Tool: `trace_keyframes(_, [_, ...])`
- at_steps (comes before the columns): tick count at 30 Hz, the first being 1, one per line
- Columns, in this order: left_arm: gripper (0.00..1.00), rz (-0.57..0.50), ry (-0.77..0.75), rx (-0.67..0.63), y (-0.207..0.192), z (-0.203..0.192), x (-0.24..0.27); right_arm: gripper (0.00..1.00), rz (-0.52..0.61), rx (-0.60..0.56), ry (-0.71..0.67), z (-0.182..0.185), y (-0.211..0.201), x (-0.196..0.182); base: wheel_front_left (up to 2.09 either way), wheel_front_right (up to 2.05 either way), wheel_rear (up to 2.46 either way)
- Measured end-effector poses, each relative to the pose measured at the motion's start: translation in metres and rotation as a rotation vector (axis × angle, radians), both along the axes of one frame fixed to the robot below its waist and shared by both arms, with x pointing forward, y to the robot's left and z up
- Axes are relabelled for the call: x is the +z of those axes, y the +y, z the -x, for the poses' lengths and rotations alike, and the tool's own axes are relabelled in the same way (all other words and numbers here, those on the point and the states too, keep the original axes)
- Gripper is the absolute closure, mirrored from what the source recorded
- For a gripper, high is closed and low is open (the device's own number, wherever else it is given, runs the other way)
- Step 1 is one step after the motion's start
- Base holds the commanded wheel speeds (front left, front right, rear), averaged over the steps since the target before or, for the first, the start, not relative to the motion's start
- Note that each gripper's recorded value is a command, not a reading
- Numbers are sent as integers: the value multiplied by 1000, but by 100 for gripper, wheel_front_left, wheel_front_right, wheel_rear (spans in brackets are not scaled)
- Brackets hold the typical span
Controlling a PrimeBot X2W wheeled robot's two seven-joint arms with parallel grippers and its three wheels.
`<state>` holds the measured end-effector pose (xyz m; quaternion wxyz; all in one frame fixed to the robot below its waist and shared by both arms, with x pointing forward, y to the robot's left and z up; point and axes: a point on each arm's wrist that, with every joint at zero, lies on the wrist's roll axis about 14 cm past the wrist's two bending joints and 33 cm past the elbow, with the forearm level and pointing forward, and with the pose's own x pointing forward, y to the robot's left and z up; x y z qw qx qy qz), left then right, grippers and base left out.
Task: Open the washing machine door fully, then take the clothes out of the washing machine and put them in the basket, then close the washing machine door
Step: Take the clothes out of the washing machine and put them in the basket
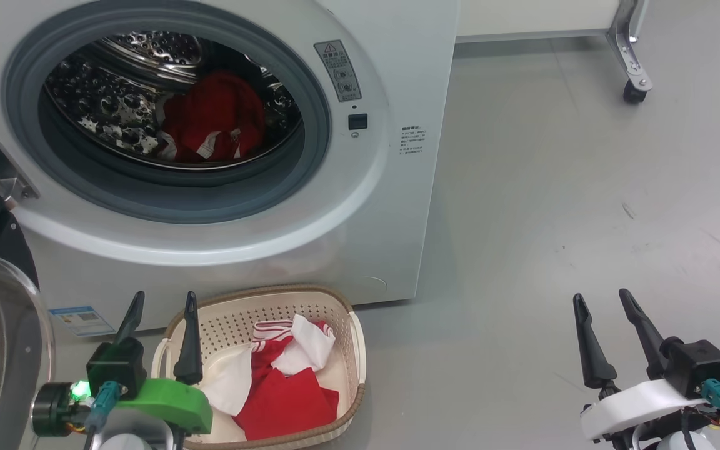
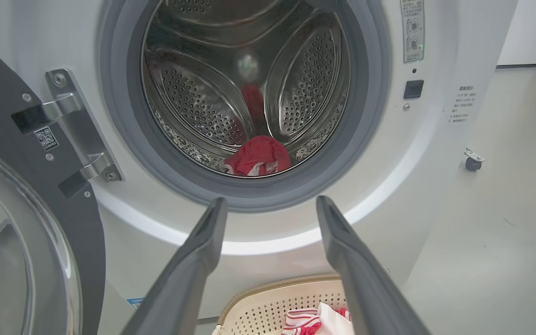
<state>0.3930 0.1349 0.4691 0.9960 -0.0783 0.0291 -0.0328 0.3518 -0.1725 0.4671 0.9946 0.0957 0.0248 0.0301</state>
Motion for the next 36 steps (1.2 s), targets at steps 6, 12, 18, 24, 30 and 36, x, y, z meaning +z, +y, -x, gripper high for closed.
trace_keyframes(6, [0, 2, -28, 6, 2, 10, 9, 0, -3, 9, -12, 5, 3, 5, 0, 0, 0])
trace_keyframes(12, [0, 1, -41, 12, 5, 15, 13, 0, -3, 12, -18, 5, 5, 9, 0, 0, 0])
trace_keyframes(18, [0, 5, -35, 20, 7, 21, 14, 0, -2, 14, -9, 8, 7, 8, 0, 0, 0])
trace_keyframes(24, [0, 11, -37, 20, 7, 23, 18, 0, 3, 18, -10, 7, 8, 9, 0, 0, 0])
trace_keyframes(30, [0, 15, -37, 25, 8, 25, 20, 0, 2, 22, -3, 7, 10, 7, 0, 0, 0])
trace_keyframes(36, [0, 17, -36, 30, 9, 26, 22, 0, 2, 26, -4, 5, 11, 8, 0, 0, 0])
